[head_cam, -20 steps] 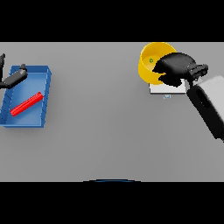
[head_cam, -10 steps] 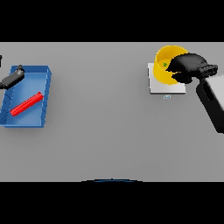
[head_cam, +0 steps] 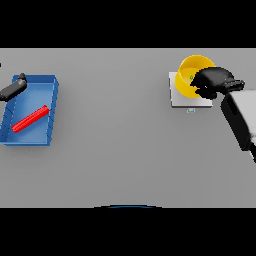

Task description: Pick up the red beaker and tilt it to pour out 1 green nut into yellow bowl. Pick up the yellow bowl and place it on the metallic measuring scale.

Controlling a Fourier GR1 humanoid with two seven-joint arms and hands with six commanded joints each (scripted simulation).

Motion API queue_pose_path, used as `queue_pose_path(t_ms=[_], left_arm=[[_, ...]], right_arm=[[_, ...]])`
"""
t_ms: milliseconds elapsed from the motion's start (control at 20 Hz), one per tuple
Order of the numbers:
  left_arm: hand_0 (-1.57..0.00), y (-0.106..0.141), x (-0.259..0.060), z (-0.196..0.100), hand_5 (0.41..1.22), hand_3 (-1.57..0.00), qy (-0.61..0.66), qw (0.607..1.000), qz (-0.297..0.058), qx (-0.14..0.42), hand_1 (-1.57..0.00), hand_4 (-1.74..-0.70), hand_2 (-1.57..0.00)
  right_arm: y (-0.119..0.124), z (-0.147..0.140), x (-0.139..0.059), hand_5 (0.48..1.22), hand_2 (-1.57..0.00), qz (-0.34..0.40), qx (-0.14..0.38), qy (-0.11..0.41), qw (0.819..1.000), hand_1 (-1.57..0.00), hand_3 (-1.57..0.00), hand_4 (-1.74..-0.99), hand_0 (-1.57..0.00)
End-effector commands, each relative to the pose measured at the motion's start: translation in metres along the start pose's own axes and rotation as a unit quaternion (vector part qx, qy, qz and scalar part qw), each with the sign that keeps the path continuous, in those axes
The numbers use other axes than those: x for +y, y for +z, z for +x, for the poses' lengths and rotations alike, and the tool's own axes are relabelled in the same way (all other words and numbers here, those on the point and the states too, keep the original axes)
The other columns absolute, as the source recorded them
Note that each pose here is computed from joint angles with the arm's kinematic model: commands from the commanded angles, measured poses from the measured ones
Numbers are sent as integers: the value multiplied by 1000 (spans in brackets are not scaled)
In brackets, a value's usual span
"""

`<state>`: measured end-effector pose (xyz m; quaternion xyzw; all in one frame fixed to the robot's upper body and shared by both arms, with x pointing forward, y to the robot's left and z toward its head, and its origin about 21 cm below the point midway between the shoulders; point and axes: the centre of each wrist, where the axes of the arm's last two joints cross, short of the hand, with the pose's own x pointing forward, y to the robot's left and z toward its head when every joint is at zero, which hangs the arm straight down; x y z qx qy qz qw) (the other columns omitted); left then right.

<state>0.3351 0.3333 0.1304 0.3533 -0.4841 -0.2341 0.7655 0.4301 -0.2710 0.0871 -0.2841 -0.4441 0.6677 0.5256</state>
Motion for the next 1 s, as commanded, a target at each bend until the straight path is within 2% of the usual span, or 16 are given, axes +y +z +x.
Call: queue_pose_path(t_ms=[0,100,150,200,250,350,450,550,700,950], left_arm=[[1,-1,1,3,734,1,-1,1000,3,-1,1,-806,1],[1,-2,-3,8,740,1,1,1000,-3,-3,1,-811,1],[1,-3,-4,8,745,1,-1,1000,-4,-4,1,-813,1],[1,-3,-3,7,745,1,-1,1000,-3,-2,1,-812,1],[1,-2,-9,8,744,1,-1,1000,-7,-1,1,-812,1],[1,-5,-7,4,745,1,-4,1000,-7,6,1,-812,1],[1,-7,-8,7,740,1,-6,1000,-4,1,1,-805,1],[1,-6,-9,7,739,1,-4,1000,-4,-2,1,-809,1],[1,-8,-9,7,736,1,-2,1000,-6,5,1,-812,1],[1,-10,-6,11,734,1,4,1000,-5,-2,1,-821,1]], right_arm=[[-2,3,0,1221,-1568,0,0,0,1000,-1420,-1481,-1721,-1548],[-4,3,-1,1221,-1569,8,1,-12,1000,-1411,-1165,-1728,-1536],[-5,3,-1,1221,-1496,13,2,-16,1000,-1443,-1022,-1659,-1543],[-6,4,-1,1134,-1348,17,8,-21,1000,-1350,-907,-1596,-1525],[-7,5,-3,1053,-1132,16,10,-25,1000,-1083,-824,-1548,-1219],[-7,1,-4,928,-810,24,8,-28,999,-692,-711,-1470,-780],[-6,-4,-6,851,-597,29,9,-31,999,-443,-635,-1425,-499],[-8,-2,-3,799,-449,34,3,-29,999,-283,-572,-1397,-319],[-11,-1,-4,755,-288,41,-5,-17,999,-144,-475,-1356,-163],[-12,-3,-7,733,-115,52,-4,-7,999,-47,-348,-1308,-53]])
